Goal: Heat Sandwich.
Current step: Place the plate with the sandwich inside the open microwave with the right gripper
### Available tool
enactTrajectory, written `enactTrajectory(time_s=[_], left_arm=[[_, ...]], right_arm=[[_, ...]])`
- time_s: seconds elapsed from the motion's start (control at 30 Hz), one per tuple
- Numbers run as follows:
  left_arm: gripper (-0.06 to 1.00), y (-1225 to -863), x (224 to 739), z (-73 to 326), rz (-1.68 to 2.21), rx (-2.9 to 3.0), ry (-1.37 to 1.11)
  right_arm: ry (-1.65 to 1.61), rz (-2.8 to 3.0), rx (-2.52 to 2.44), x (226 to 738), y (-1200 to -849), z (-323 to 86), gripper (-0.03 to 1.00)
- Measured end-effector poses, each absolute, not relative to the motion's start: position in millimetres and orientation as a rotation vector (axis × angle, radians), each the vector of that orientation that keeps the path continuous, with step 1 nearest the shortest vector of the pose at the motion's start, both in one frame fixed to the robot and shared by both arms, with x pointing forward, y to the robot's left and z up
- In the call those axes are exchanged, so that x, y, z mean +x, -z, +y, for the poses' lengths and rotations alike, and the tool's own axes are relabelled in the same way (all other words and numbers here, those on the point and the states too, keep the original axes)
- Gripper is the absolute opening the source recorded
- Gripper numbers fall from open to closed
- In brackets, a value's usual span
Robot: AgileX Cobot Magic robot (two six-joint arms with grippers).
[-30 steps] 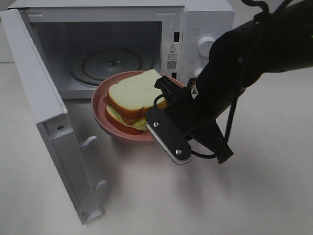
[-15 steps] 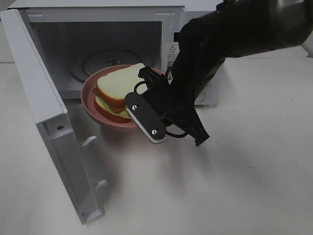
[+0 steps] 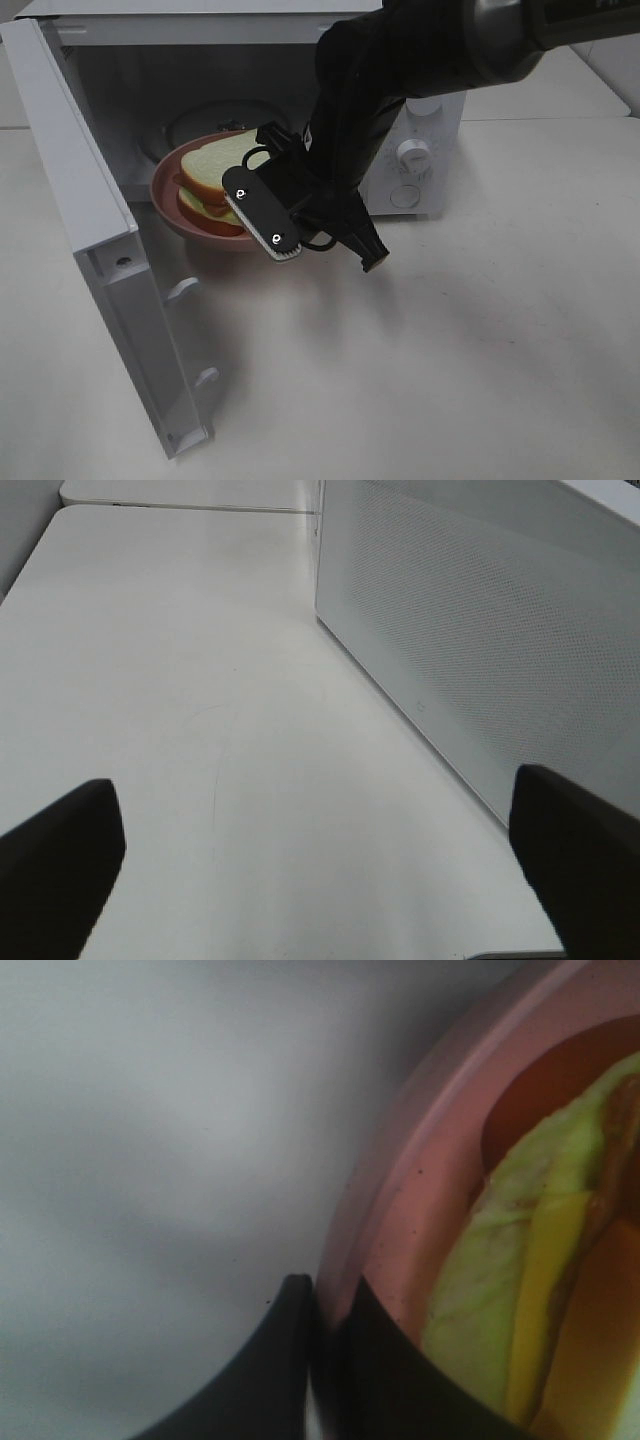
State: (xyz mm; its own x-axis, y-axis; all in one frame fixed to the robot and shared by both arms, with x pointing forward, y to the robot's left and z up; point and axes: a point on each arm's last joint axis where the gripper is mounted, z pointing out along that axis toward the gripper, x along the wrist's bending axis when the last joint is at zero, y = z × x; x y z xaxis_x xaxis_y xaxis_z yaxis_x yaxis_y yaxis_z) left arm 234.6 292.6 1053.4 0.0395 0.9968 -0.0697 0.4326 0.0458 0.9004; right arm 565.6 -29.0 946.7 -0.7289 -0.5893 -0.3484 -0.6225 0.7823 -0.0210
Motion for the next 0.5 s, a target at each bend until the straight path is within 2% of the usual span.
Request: enactTrajectory(time_s=[0.5], left_arm=[[0.99, -1053.4, 234.6, 292.6, 1.512, 1.505, -0.879]], right_arm=[[-0.148, 2.660, -0.832, 596.5, -955.3, -4.2, 0.07]])
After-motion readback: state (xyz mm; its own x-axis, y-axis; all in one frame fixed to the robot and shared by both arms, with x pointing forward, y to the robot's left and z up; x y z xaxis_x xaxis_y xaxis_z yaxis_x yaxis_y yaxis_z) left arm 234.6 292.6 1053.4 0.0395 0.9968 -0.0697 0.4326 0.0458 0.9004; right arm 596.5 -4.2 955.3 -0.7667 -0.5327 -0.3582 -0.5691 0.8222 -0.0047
